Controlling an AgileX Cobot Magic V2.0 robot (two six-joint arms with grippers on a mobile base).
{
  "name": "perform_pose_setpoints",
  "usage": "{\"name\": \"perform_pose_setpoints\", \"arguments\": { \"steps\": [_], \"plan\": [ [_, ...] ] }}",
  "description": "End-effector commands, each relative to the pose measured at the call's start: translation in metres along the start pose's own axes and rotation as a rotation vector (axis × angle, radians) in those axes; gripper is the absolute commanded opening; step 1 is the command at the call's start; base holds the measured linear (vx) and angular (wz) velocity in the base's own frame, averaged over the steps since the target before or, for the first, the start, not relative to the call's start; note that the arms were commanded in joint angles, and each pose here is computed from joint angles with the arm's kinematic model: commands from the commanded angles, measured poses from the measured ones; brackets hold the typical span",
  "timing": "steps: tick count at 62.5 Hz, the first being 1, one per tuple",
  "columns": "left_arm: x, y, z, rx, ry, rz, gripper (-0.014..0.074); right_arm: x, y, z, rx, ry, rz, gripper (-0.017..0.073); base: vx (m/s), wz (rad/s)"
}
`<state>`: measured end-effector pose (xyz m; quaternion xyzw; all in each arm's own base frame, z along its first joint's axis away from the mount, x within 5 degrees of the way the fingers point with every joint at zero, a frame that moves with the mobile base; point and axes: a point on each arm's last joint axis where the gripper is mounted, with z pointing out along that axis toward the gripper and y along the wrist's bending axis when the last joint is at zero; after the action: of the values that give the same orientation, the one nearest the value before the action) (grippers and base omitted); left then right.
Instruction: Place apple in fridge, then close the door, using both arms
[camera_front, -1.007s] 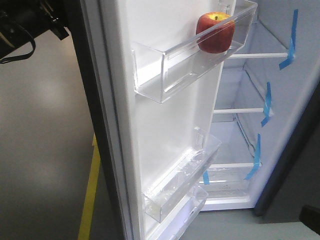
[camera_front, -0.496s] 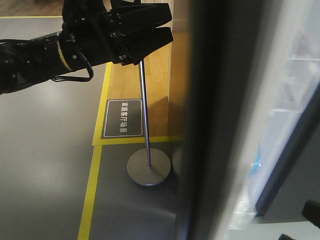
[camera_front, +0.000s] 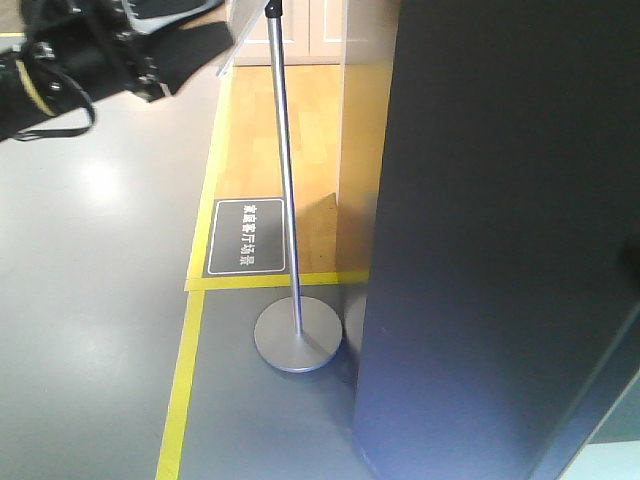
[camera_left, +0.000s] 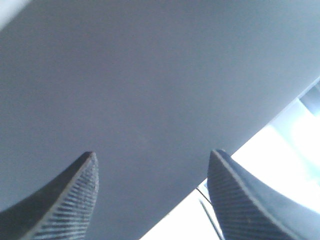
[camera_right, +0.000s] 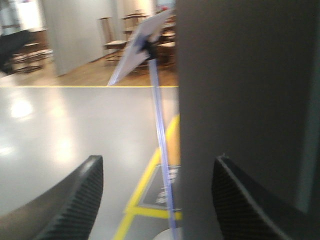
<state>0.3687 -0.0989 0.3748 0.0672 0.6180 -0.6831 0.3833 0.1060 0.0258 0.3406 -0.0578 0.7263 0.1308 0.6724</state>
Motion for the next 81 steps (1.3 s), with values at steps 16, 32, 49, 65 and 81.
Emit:
{"name": "perform_pose_setpoints", "arguments": {
  "steps": [16,32,49,65,81],
  "plan": [
    [-0.025,-0.037,-0.026,0.115,-0.07,0.079,0.0464,-0.05,-0.044,0.113,0.278,-0.058,-0.052,0.0469,0.0,0.0],
    [-0.03,-0.036,-0.033,0.1,-0.089,0.086,0.0464,-0.055,-0.064,0.18,0.352,-0.053,-0.047,0.0469,0.0,0.0],
    [-0.03,-0.035,-0.033,0.096,-0.092,0.086,0.0464,-0.057,-0.077,0.223,0.392,-0.065,-0.044,0.0469,0.0,0.0],
    [-0.03,-0.034,-0.033,0.087,-0.09,0.088,0.0464,-0.061,-0.103,0.245,0.447,-0.072,0.035,0.0469,0.0,0.0],
    [-0.029,-0.033,-0.033,0.078,-0.084,0.09,0.0464,-0.064,-0.133,0.249,0.46,-0.031,0.061,0.0469,0.0,0.0]
  ]
}}
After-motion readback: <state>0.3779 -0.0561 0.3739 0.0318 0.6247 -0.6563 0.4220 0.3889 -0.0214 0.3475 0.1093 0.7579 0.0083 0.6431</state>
